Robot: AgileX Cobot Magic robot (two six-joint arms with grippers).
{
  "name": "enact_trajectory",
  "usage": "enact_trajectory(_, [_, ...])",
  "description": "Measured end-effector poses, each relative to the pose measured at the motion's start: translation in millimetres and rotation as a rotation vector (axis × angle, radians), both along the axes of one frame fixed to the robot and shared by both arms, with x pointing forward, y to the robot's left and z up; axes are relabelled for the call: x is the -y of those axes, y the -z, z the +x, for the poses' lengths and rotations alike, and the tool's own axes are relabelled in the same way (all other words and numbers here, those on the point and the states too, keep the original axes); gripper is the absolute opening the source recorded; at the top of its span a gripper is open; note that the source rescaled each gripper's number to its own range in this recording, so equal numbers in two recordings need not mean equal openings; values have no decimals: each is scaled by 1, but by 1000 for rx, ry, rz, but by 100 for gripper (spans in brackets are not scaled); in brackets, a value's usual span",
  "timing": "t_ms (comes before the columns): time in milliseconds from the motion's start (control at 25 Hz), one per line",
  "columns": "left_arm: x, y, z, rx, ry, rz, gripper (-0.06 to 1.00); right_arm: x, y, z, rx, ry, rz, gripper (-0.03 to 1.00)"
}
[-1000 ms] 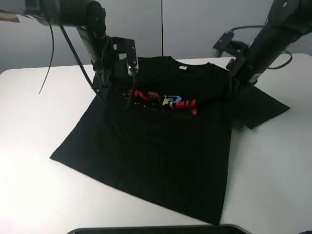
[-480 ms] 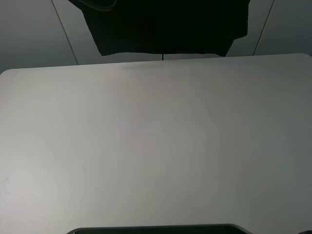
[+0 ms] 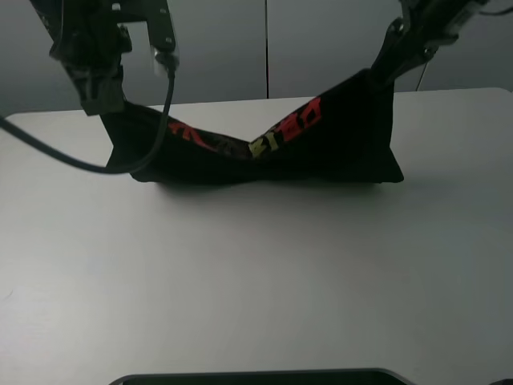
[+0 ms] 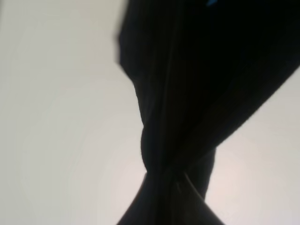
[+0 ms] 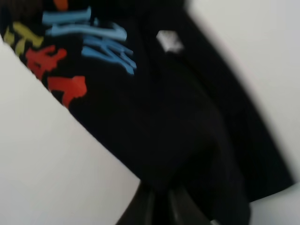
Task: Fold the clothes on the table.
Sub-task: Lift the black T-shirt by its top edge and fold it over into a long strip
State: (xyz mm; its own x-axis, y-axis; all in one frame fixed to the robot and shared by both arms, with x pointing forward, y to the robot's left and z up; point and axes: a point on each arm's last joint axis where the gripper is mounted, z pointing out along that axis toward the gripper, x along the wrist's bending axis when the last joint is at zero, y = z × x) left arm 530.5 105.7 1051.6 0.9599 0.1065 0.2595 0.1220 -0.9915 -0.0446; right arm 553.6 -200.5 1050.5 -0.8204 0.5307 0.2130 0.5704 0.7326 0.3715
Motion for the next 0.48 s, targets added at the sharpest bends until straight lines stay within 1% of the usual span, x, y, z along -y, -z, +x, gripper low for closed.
enact_trajectory(40, [-8, 17, -13, -62, -5, 39, 2, 1, 18, -9, -67, -12, -5, 0])
enact_trajectory(160, [-33, 50, -52, -206, -36, 100, 2, 7, 68, -51, -279, -31, -15, 0])
enact_trajectory(200, [-41, 60, -64, -251, -41, 122, 2, 8, 77, -62, -314, -30, -11, 0])
enact_trajectory(240, [-47, 65, -75, -276, -43, 131, 2, 10, 86, -73, -339, -26, -11, 0])
enact_trajectory(320, [-57, 75, -92, -315, -50, 131, 2, 11, 95, -82, -333, 5, -4, 0])
enact_trajectory(360, [-59, 76, -96, -307, -49, 114, 2, 11, 95, -83, -317, 13, -2, 0])
enact_trajectory(480, [-57, 77, -94, -214, -25, 42, 2, 10, 93, -75, -221, 59, 15, 0])
